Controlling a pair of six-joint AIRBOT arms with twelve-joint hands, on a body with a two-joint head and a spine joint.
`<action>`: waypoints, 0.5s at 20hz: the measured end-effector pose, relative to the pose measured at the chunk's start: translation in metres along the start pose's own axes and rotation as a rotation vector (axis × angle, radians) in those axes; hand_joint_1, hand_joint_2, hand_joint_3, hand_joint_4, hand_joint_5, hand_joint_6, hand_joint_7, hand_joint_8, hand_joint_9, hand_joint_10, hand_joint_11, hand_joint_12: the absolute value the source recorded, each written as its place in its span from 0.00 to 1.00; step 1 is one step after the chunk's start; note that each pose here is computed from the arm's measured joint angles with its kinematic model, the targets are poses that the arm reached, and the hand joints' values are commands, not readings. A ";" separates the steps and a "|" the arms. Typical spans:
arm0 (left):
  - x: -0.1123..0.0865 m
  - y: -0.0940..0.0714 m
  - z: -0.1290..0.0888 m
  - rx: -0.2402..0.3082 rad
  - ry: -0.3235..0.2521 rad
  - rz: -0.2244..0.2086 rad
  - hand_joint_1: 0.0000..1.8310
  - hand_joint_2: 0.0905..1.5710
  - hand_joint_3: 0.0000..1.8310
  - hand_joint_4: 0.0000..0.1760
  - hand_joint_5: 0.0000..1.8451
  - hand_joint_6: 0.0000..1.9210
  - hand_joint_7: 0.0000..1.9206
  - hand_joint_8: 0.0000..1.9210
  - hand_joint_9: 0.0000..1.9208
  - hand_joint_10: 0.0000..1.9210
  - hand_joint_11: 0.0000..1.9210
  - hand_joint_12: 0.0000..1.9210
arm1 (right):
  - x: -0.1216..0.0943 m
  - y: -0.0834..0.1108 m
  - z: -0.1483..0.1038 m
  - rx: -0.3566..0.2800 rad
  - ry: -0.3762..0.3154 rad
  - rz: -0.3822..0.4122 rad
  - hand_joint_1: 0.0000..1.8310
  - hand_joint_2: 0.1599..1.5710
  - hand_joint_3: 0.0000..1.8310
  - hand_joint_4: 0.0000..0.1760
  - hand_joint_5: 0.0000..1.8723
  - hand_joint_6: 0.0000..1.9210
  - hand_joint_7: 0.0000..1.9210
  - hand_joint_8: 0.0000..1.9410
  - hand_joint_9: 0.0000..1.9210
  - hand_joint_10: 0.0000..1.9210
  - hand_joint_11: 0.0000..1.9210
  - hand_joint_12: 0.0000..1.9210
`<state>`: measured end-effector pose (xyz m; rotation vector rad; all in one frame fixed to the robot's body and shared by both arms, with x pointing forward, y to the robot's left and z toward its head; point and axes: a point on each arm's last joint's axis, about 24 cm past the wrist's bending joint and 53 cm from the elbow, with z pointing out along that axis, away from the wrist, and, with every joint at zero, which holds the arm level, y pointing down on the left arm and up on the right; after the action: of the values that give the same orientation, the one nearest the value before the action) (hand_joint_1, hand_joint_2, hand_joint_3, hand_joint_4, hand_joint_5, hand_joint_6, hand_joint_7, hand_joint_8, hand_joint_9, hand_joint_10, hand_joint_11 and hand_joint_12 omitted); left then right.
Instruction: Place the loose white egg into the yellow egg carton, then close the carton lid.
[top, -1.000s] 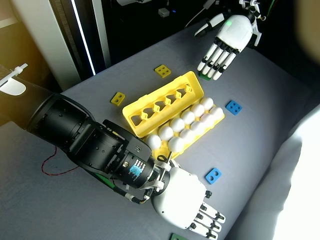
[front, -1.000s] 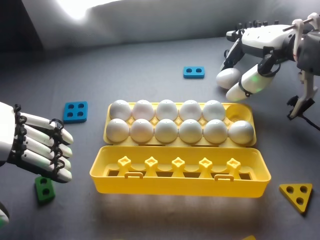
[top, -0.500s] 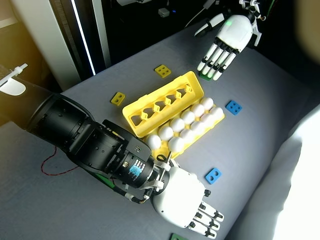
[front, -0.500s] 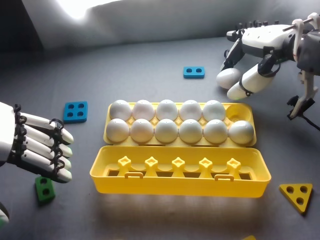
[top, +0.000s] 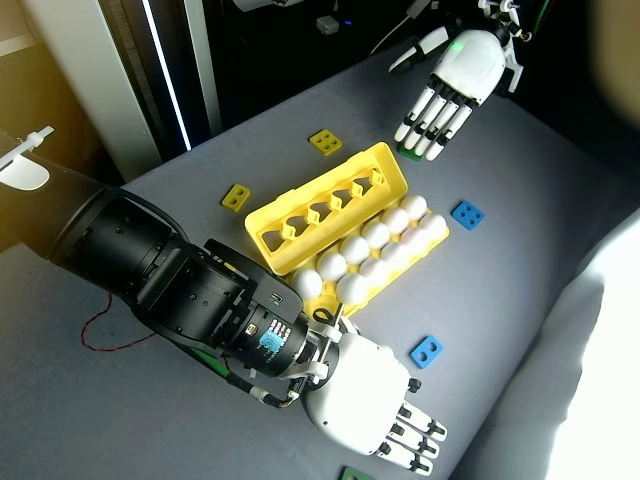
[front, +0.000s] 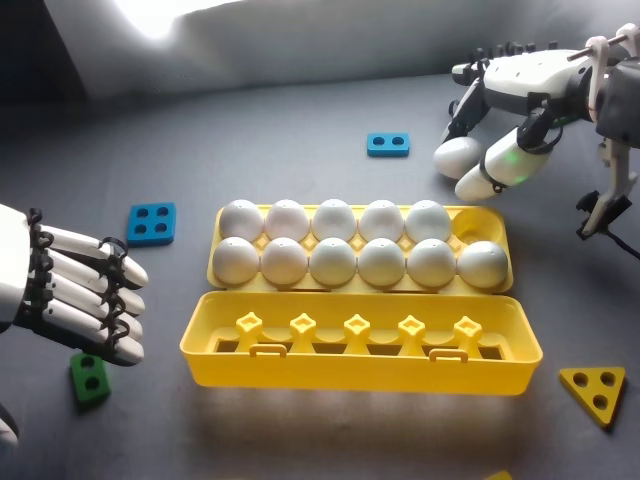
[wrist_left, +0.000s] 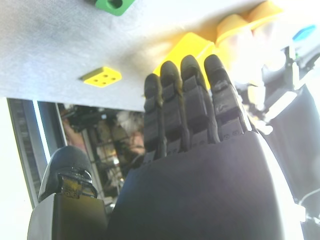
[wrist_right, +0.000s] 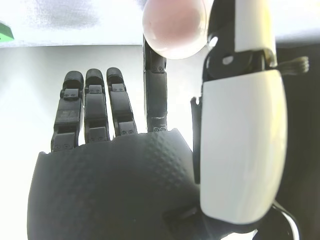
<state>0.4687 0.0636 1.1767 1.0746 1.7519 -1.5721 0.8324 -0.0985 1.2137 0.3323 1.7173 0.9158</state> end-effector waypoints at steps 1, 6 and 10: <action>0.000 0.000 0.000 0.000 0.000 0.000 0.00 0.71 0.00 0.00 0.19 0.00 0.19 0.00 0.14 0.00 0.00 0.19 | 0.000 0.000 0.000 0.000 0.000 0.000 0.51 0.49 0.00 0.70 0.46 0.01 0.01 0.00 0.00 0.00 0.00 0.00; 0.000 0.000 0.000 0.000 0.000 0.000 0.00 0.70 0.00 0.00 0.19 0.00 0.19 0.00 0.15 0.00 0.00 0.22 | -0.001 0.001 0.000 -0.001 -0.002 0.001 0.56 0.62 0.00 0.92 0.56 0.34 0.02 0.01 0.00 0.00 0.00 0.00; 0.000 0.000 0.000 0.000 0.000 0.000 0.00 0.70 0.00 0.00 0.18 0.00 0.17 0.00 0.12 0.00 0.00 0.17 | -0.001 0.001 0.000 -0.002 -0.002 0.002 0.60 0.64 0.00 0.25 0.58 0.42 0.07 0.00 0.01 0.00 0.00 0.00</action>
<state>0.4686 0.0637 1.1767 1.0751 1.7520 -1.5719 0.8326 -0.0984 1.2154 0.3338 1.7141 0.9185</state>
